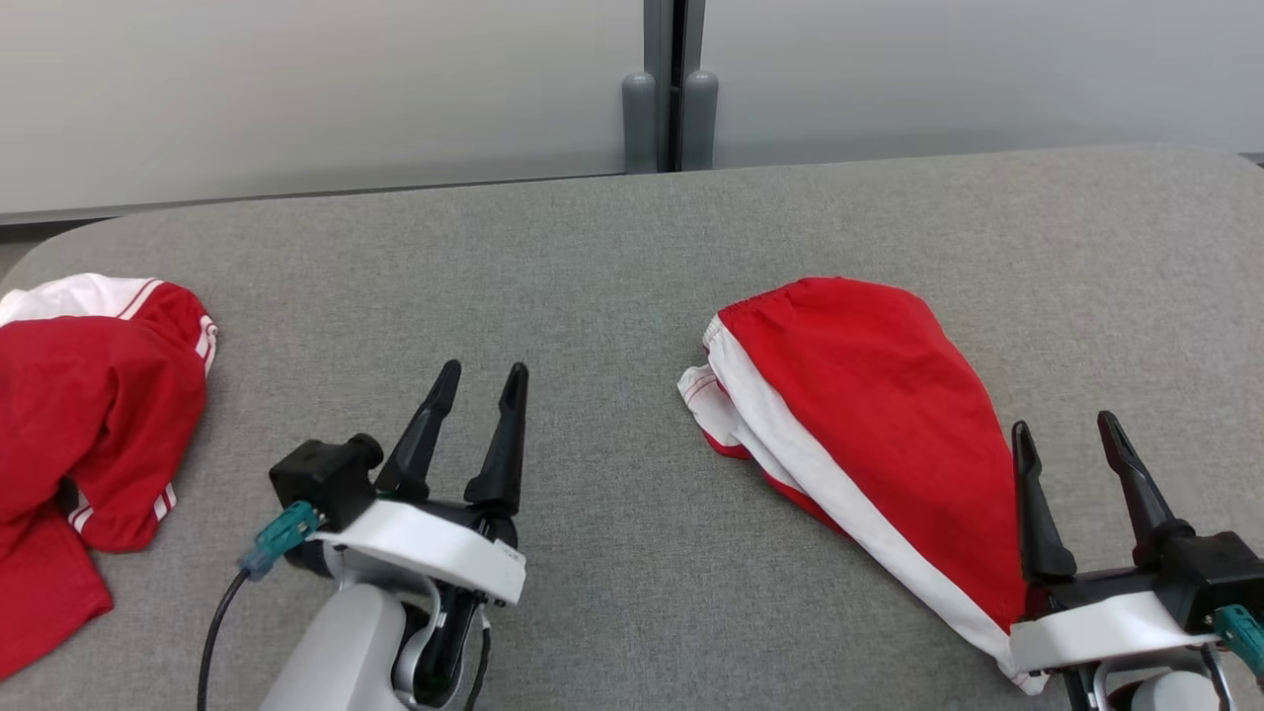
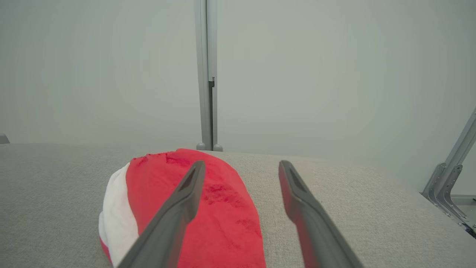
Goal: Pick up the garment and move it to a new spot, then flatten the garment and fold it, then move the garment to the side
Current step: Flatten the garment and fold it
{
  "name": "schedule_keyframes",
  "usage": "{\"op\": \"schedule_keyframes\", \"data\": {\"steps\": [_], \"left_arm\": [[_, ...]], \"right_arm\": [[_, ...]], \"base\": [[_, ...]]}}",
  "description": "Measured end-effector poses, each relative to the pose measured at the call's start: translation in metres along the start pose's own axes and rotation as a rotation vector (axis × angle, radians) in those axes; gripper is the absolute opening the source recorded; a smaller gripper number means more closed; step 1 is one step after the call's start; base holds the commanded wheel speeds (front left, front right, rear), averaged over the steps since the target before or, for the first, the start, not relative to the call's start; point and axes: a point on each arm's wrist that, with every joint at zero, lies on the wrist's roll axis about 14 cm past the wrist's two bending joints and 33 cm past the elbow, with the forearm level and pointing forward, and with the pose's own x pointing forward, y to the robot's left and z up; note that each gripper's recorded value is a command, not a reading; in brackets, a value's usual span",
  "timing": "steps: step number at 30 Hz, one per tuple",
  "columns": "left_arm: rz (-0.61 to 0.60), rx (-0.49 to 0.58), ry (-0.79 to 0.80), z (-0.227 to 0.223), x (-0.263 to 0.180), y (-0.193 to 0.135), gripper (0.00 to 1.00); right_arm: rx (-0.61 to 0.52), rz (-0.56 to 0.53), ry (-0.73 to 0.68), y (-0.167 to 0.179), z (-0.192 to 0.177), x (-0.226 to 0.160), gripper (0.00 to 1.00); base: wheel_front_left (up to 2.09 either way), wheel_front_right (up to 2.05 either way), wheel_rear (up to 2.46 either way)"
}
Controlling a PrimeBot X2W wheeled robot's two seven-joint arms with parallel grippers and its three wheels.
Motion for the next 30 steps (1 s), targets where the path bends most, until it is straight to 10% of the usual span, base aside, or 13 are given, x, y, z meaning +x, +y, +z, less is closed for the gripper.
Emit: {"op": "schedule_keyframes", "data": {"steps": [11, 30], "left_arm": [[-0.311, 0.054, 0.277, -0.052, 0.058, -0.077, 1.0], [-0.435, 0.211, 0.686, -0.143, 0.1, -0.079, 1.0]], "right_arm": [[-0.018, -0.087, 0.0, -0.024, -0.004, 0.01, 1.0], [-0.017, -0.211, 0.087, -0.062, -0.03, -0.007, 1.0]], "base": [[0.0, 0.0, 0.0], [0.0, 0.0, 0.0]]}}
